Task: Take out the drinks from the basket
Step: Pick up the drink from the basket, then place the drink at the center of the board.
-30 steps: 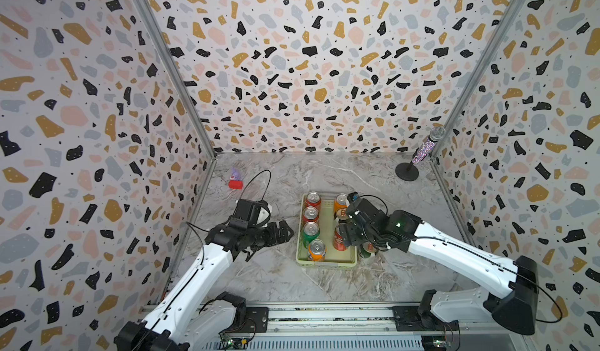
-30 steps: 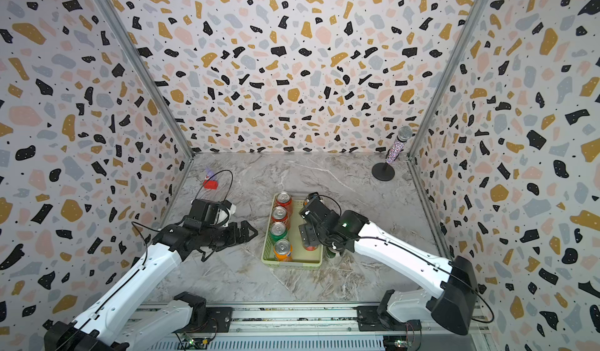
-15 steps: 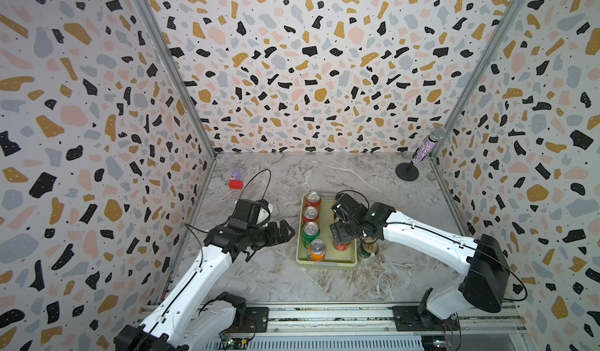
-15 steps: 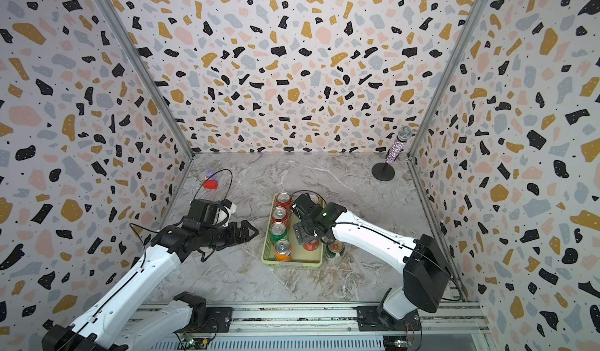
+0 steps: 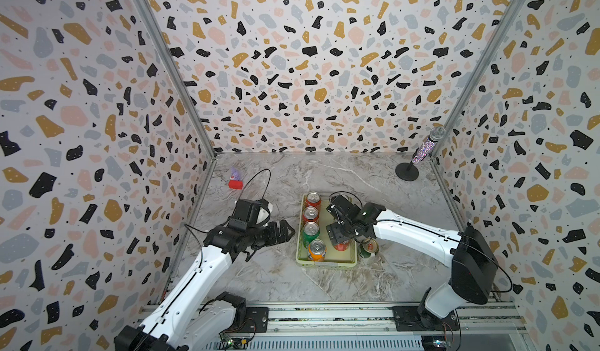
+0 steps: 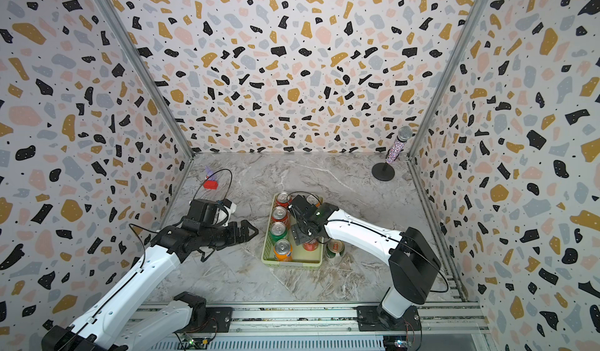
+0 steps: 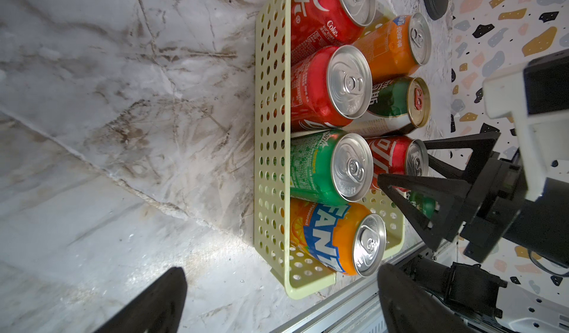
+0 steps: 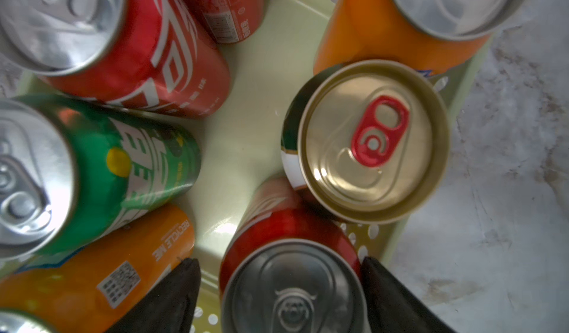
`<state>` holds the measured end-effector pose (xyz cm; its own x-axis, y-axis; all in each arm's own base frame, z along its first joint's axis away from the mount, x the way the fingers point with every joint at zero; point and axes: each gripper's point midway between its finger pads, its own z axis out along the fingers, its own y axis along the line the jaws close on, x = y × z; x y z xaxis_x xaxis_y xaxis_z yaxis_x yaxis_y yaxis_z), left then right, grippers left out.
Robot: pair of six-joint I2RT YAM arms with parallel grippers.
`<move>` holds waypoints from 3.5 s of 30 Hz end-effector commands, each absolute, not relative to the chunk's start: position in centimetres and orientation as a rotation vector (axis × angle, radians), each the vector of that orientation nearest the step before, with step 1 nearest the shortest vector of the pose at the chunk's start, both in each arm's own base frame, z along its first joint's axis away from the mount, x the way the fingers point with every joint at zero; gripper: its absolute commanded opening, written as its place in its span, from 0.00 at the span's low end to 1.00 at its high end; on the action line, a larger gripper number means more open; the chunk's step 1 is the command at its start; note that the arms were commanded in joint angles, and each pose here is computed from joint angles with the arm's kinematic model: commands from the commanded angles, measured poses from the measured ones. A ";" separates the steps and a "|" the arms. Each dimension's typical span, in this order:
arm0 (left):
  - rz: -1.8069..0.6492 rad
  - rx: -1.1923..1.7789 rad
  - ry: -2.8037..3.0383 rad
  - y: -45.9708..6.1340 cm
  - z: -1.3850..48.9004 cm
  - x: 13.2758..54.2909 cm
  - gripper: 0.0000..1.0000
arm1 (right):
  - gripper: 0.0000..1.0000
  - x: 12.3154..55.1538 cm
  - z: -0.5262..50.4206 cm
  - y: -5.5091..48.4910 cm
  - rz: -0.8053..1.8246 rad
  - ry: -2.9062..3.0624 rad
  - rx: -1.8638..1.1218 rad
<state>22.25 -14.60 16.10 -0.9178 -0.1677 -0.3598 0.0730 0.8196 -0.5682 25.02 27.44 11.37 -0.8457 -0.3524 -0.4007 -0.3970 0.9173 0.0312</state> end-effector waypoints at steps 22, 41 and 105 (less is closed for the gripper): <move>-0.863 -0.054 2.579 -14.9 16.3 22.2 1.00 | 0.68 25.3 9.0 27.3 0.123 2.708 -0.503; -0.845 -0.056 2.562 -14.7 16.5 22.3 1.00 | 0.28 24.7 19.9 25.9 0.267 2.494 -0.515; -0.878 -0.049 2.556 -15.0 16.6 22.1 1.00 | 0.39 28.2 11.4 18.8 0.110 2.673 -0.208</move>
